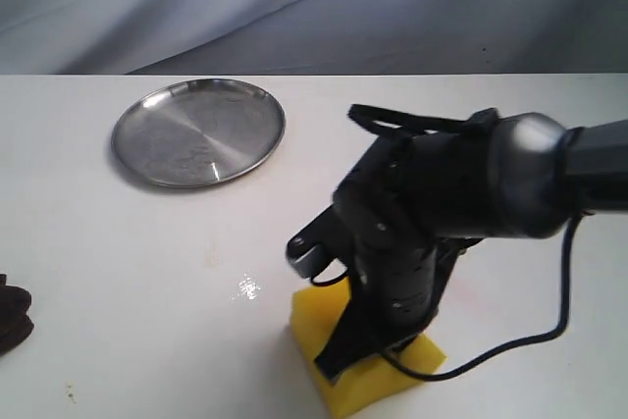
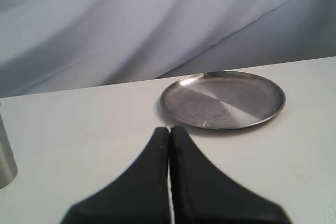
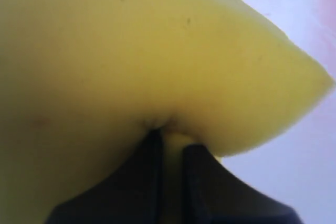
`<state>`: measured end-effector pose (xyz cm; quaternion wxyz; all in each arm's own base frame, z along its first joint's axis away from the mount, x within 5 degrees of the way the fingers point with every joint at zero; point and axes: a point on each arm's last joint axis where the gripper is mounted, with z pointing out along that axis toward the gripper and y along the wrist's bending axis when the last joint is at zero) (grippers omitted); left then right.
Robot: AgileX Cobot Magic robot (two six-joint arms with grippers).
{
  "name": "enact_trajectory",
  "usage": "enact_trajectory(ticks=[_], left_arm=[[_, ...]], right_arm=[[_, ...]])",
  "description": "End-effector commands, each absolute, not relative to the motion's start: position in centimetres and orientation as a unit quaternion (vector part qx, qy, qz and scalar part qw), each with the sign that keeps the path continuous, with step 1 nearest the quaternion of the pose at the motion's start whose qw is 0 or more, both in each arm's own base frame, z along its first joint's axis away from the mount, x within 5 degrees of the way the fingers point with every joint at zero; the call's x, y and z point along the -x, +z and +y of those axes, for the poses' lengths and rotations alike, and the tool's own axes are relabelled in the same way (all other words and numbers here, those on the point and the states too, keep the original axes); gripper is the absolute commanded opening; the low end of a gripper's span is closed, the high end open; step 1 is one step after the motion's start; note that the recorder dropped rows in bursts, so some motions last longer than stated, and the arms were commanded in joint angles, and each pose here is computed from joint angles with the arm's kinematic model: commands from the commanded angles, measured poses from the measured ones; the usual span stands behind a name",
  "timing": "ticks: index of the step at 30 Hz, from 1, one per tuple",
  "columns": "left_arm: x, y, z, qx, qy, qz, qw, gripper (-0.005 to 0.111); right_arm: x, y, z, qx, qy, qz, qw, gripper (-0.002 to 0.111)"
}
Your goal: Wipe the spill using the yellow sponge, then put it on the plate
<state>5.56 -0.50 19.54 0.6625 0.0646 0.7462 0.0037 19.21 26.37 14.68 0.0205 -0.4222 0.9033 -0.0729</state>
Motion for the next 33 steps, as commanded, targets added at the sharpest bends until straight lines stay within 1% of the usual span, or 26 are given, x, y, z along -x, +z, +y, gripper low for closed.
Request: enact_trajectory(ticks=[1, 5, 8, 10, 12, 15, 18, 21, 24, 26, 29, 30, 33], left_arm=[[-5.6, 19.5, -0.5, -0.065, 0.002, 0.745, 0.664, 0.0], [-5.6, 19.5, -0.5, -0.065, 0.002, 0.745, 0.664, 0.0], [-5.6, 19.5, -0.5, -0.065, 0.002, 0.745, 0.664, 0.0], [-5.6, 19.5, -0.5, -0.065, 0.002, 0.745, 0.664, 0.0], [-5.6, 19.5, -0.5, -0.065, 0.002, 0.745, 0.664, 0.0], [-5.6, 19.5, -0.5, -0.065, 0.002, 0.745, 0.664, 0.0], [-5.6, 19.5, -0.5, -0.065, 0.002, 0.745, 0.664, 0.0], [-5.6, 19.5, -0.5, -0.065, 0.002, 0.745, 0.664, 0.0], [-5.6, 19.5, -0.5, -0.065, 0.002, 0.745, 0.664, 0.0], [-5.6, 19.5, -0.5, -0.065, 0.002, 0.745, 0.664, 0.0], [-5.6, 19.5, -0.5, -0.065, 0.002, 0.745, 0.664, 0.0], [-5.6, 19.5, -0.5, -0.065, 0.002, 0.745, 0.664, 0.0], [-5.6, 19.5, -0.5, -0.065, 0.002, 0.745, 0.664, 0.0]], right_arm=[[-16.5, 13.8, 31.8, 0.455, -0.021, 0.89, -0.001, 0.0], [-16.1, 13.7, 36.7, 0.489, -0.002, 0.873, 0.007, 0.0], [-17.0, 14.2, 39.6, 0.494, 0.012, 0.869, 0.025, 0.0], [-17.9, 14.7, 40.7, 0.495, 0.011, 0.868, 0.038, 0.0], [-19.0, 15.2, 40.8, 0.495, 0.0, 0.868, 0.052, 0.0], [-21.2, 15.4, 39.4, 0.474, -0.034, 0.878, 0.053, 0.0], [-23.5, 15.5, 37.1, 0.45, -0.08, 0.889, 0.025, 0.0], [-25.6, 15.7, 35.4, 0.433, -0.1, 0.895, 0.034, 0.0], [-26.7, 16.0, 33.1, 0.408, -0.122, 0.904, 0.032, 0.0], [-27.2, 15.9, 31.4, 0.389, -0.131, 0.912, 0.022, 0.0], [-27.4, 15.6, 27.3, 0.356, -0.145, 0.923, -0.006, 0.0], [-27.1, 15.3, 25.4, 0.342, -0.151, 0.927, -0.011, 0.0], [-25.8, 15.0, 22.7, 0.333, -0.15, 0.931, -0.019, 0.0]])
